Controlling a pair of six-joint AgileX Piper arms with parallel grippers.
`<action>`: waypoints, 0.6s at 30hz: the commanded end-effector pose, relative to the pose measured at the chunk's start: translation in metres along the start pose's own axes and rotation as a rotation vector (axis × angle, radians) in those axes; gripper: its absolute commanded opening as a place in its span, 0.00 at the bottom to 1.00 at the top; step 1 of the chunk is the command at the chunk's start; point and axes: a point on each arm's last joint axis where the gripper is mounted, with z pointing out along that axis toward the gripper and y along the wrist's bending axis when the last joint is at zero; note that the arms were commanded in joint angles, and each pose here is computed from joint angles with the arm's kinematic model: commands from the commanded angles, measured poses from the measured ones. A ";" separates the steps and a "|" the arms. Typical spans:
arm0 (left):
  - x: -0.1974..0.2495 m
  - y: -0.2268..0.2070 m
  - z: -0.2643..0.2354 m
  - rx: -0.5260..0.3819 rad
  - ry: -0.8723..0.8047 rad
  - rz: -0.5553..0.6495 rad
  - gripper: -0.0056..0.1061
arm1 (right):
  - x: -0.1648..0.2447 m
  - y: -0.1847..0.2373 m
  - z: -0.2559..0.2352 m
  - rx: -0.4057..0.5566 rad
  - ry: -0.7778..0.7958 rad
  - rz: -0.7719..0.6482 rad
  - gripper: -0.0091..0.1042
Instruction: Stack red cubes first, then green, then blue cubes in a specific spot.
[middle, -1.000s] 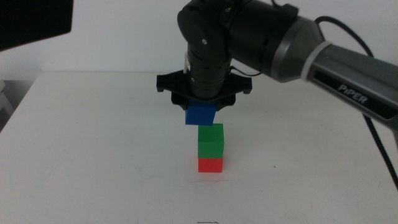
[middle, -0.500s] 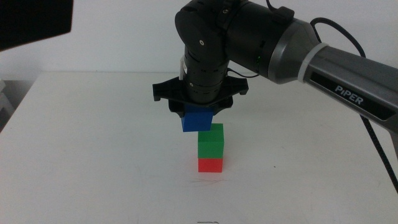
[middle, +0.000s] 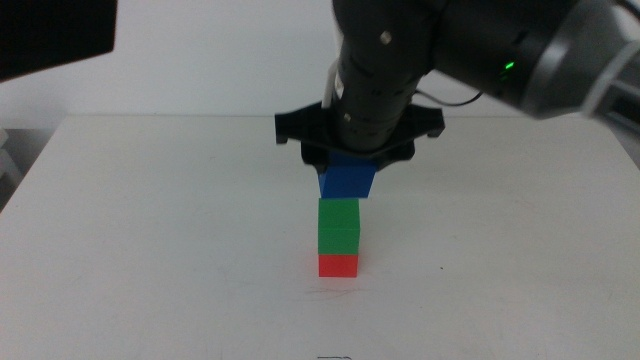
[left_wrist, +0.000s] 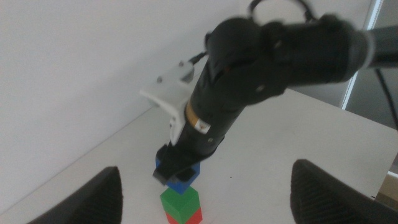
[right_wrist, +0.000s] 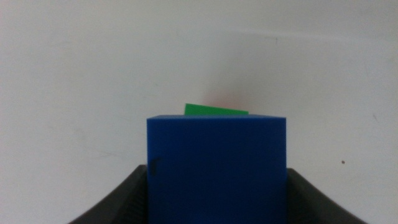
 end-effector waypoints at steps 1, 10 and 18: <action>-0.011 0.000 -0.004 -0.007 -0.093 -0.015 0.86 | -0.003 -0.010 -0.017 0.032 -0.015 0.017 0.07; -0.011 0.000 -0.004 -0.008 -0.092 -0.014 0.86 | -0.002 -0.005 0.008 0.082 0.012 0.040 0.07; -0.011 0.000 -0.004 -0.008 -0.092 -0.014 0.86 | 0.000 -0.001 0.023 0.096 0.030 0.074 0.07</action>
